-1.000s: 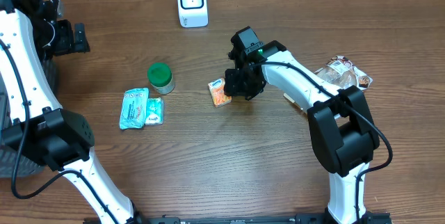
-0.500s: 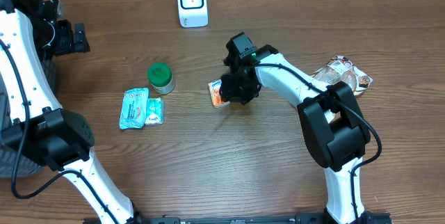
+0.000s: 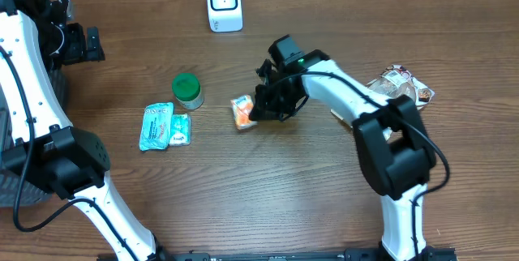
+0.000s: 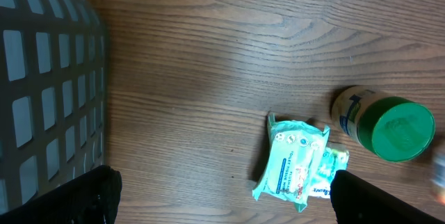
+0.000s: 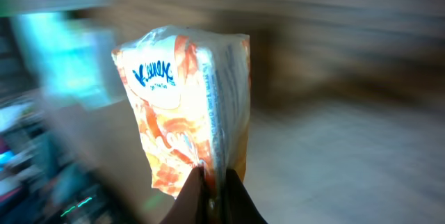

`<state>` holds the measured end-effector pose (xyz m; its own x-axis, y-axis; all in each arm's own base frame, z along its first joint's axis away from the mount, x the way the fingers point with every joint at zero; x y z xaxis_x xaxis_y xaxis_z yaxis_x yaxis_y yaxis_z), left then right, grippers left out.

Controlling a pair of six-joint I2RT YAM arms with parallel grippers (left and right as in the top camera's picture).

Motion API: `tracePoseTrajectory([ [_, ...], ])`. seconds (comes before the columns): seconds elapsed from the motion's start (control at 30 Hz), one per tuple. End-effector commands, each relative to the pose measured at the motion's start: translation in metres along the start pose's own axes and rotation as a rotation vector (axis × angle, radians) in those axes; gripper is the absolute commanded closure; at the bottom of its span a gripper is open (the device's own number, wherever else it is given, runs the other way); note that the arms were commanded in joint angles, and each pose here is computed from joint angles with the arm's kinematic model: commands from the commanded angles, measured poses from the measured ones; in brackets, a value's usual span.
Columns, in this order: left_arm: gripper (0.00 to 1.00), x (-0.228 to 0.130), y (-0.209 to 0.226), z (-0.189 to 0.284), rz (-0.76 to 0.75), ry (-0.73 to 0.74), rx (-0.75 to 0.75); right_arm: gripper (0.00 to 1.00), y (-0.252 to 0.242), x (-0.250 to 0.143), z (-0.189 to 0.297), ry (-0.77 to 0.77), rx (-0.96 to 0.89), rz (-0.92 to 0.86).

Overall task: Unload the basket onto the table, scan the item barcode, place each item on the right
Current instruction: 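Lift the orange packet and hold it under the scanner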

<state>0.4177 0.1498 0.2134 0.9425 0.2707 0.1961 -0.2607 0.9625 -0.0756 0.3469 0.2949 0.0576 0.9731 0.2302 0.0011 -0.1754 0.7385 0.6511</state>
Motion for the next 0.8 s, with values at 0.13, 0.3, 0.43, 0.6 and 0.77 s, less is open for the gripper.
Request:
tracePoseTrajectory([
  [0.13,0.00,0.003,-0.007,0.011,-0.025,-0.036,-0.004,0.96,0.134,-0.001,0.150,-0.171,0.569,0.312],
  [0.3,0.01,0.003,-0.007,0.011,-0.025,-0.036,-0.003,0.96,0.151,-0.011,0.198,-0.158,0.783,0.407],
  [0.43,0.00,0.003,-0.007,0.011,-0.025,-0.036,-0.004,0.96,0.146,-0.014,0.221,-0.148,0.867,0.420],
  [0.6,0.01,0.003,-0.007,0.011,-0.025,-0.036,-0.003,0.96,0.130,-0.006,0.234,-0.164,0.864,0.335],
  [0.77,0.00,0.003,-0.007,0.011,-0.025,-0.036,-0.004,0.96,0.124,-0.003,0.239,-0.181,0.860,0.319],
])
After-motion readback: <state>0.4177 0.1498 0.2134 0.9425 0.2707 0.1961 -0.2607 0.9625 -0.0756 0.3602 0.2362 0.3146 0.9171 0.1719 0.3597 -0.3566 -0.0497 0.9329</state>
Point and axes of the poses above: each gripper's point midway between its finger pads, its own z axis back along the fingers, its own y axis along the line the jaws close on, x = y × z, the point moved 1 cm from there along z, back along the fingers, and after that the axes turned 4 degrees about z, right-handed, at the moved point
